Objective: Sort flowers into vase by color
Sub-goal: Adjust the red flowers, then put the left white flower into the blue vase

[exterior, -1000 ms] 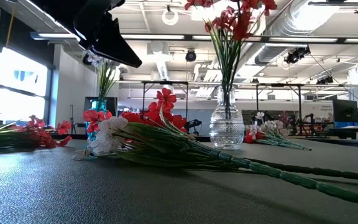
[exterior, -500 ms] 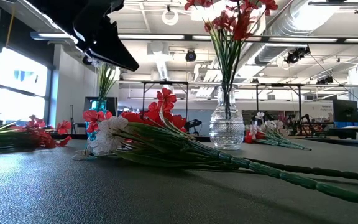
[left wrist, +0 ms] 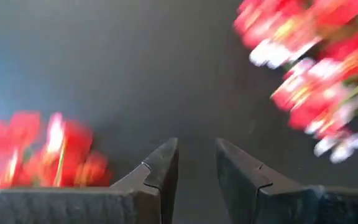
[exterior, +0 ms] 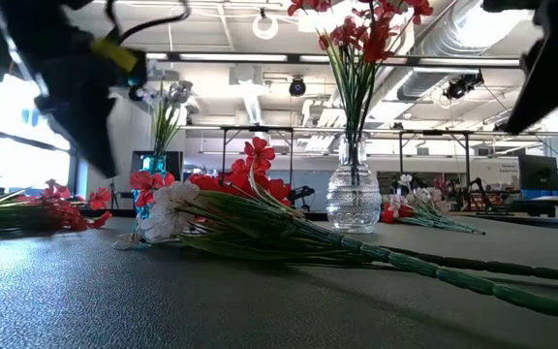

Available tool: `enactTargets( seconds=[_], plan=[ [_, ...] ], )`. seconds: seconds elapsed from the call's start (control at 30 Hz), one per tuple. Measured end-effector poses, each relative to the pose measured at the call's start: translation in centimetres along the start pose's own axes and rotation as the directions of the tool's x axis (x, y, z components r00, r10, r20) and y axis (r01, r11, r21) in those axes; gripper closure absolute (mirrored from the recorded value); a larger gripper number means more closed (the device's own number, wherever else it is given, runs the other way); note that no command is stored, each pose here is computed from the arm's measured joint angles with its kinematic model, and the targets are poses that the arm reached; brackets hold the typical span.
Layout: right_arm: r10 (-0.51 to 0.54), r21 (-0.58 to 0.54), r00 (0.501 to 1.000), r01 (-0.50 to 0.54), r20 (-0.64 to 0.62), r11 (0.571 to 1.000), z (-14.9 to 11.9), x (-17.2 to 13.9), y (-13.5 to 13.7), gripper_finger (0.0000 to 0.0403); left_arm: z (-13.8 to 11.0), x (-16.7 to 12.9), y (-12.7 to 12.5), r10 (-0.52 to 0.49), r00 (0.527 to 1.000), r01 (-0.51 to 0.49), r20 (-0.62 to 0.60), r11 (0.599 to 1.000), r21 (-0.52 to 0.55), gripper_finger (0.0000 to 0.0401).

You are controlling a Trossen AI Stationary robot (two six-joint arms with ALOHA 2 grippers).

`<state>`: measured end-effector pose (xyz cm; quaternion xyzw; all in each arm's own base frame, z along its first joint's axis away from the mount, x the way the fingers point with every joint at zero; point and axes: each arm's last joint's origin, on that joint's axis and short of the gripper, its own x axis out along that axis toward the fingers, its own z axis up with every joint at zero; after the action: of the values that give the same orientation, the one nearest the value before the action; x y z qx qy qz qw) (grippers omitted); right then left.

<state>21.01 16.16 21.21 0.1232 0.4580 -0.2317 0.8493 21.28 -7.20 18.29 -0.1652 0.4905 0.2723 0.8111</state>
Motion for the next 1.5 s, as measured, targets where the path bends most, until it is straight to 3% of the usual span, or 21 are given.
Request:
enactTargets(
  seconds=[0.17,0.37,0.47,0.6,0.73,0.83,0.97,1.07,1.2,1.3,1.5],
  plan=[
    [-0.001,-0.022,0.998,0.002,0.058,1.0,-0.3,2.3,0.6,0.0108,-2.8,-1.0,0.9,0.112,0.973,-0.15,-0.203,0.972,-0.183,0.0307],
    [-0.014,-0.123,0.984,0.036,0.176,0.992,0.4,2.9,1.1,0.0108,-5.5,-2.5,1.7,0.243,0.904,-0.37,-0.351,0.856,-0.361,0.0307],
    [-0.009,-0.165,0.977,0.045,0.214,0.985,0.8,3.0,1.3,0.0108,-6.1,-2.3,2.1,0.262,0.886,-0.42,-0.383,0.804,-0.421,0.0311],
    [0.005,-0.197,0.972,0.043,0.233,0.979,0.9,2.9,1.5,0.0108,-7.2,-0.7,2.9,0.249,0.869,-0.442,-0.428,0.779,-0.444,0.0325],
    [0.008,-0.205,0.97,0.043,0.243,0.978,1.0,2.9,1.5,0.0108,-7.6,0.6,3.0,0.211,0.913,-0.364,-0.349,0.809,-0.462,0.034],
    [0.008,-0.205,0.97,0.043,0.243,0.978,1.0,2.9,1.5,0.0108,-6.2,0.4,1.4,0.129,0.981,-0.183,-0.145,0.863,-0.471,0.0348],
    [0.009,-0.201,0.968,0.042,0.249,0.979,1.0,2.9,1.6,0.0108,-3.8,-1.2,-0.9,0.047,0.994,-0.014,0.1,0.951,-0.31,0.0352],
    [0.013,-0.191,0.964,0.039,0.264,0.981,1.1,2.8,1.7,0.0108,-3.0,-2.1,-1.5,0.033,0.989,0.001,0.147,0.974,-0.228,0.0353],
    [0.011,-0.185,0.961,0.042,0.275,0.982,1.2,2.8,1.7,0.0108,-3.4,-1.9,-0.9,0.082,0.989,-0.049,0.121,0.967,-0.25,0.0352],
    [0.007,-0.179,0.96,0.045,0.279,0.983,1.3,2.9,1.7,0.0108,-4.3,-1.5,0.5,0.177,0.982,-0.147,0.059,0.93,-0.338,0.0347],
    [0.002,-0.154,0.958,0.044,0.285,0.987,1.8,3.2,1.5,0.0108,-6.9,0.7,2.9,0.26,0.963,-0.26,-0.063,0.852,-0.455,0.0311]
  ],
)
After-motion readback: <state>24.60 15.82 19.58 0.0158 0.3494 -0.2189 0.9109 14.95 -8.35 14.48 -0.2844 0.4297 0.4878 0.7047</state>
